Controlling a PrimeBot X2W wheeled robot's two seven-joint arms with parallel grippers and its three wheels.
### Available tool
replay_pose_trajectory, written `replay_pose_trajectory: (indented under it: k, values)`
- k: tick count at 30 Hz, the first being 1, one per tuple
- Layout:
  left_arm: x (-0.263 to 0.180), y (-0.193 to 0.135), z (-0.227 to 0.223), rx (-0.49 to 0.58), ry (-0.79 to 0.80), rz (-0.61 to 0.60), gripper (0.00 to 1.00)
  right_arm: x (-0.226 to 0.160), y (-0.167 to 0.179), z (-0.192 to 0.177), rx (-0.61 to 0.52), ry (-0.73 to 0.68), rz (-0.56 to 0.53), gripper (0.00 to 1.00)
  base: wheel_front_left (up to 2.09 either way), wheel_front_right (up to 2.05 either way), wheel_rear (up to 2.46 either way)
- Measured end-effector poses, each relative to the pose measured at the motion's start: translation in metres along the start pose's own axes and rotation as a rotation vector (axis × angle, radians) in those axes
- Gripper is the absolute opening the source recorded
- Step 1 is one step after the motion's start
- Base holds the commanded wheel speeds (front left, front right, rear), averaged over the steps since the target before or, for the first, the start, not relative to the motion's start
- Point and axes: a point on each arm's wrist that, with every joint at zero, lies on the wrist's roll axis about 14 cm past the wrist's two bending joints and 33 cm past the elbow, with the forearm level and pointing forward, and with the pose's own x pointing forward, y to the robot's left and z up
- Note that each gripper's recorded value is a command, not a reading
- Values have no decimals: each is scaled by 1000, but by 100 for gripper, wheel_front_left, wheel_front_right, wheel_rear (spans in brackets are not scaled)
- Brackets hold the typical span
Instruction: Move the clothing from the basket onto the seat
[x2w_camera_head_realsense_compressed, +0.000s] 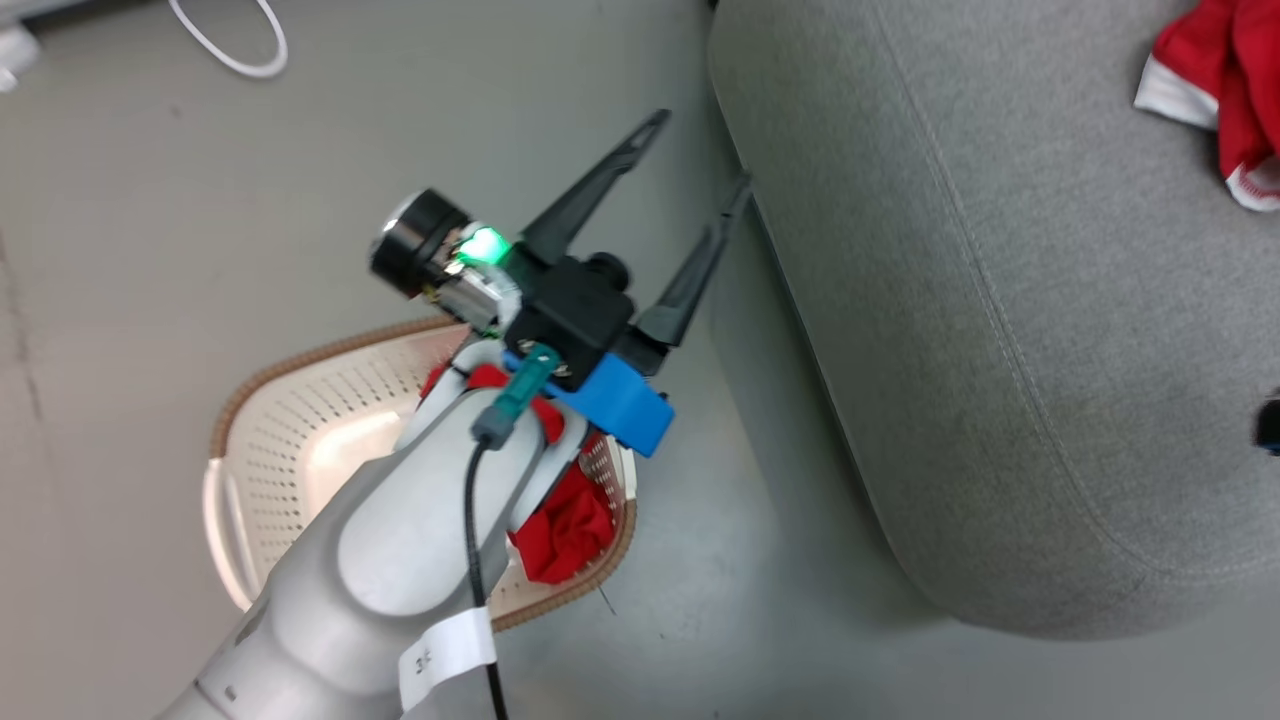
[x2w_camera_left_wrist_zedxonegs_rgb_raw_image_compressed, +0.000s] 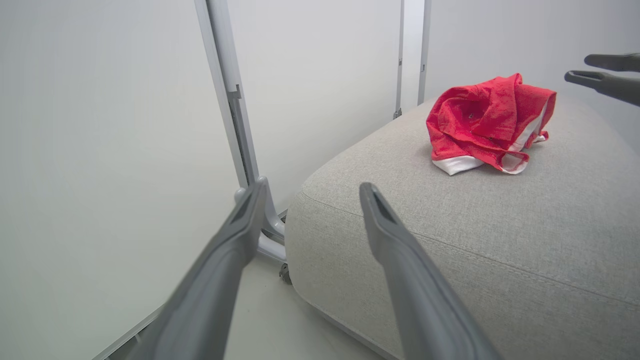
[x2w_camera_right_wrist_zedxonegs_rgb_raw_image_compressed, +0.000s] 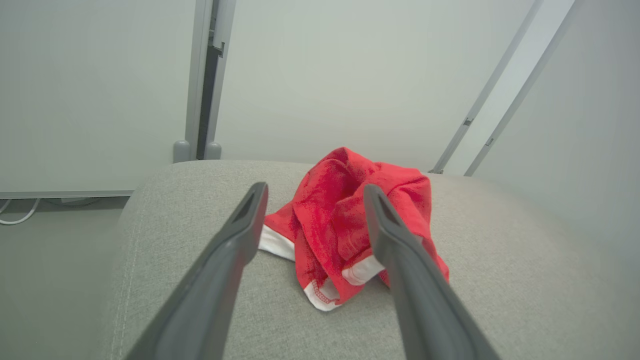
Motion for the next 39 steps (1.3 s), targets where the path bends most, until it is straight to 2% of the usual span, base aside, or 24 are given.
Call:
replay_pose_trajectory:
  k: [6,12,19,28,39]
  values:
    - [-33,36,39,30,-50,186,100,-6,58,48,45,-126,182,100,0,0,0]
    - [-83,71,65,57,-70,388,100,-24,120,88,101,-227,361,100,0,0,0]
    - [-156,94,79,83,-64,601,100,-52,161,121,160,-302,490,100,0,0,0]
    - [-234,86,86,93,-48,752,100,-91,171,125,256,-287,528,100,0,0,0]
    - [-268,71,82,73,-39,801,100,-117,167,98,295,-196,517,100,0,0,0]
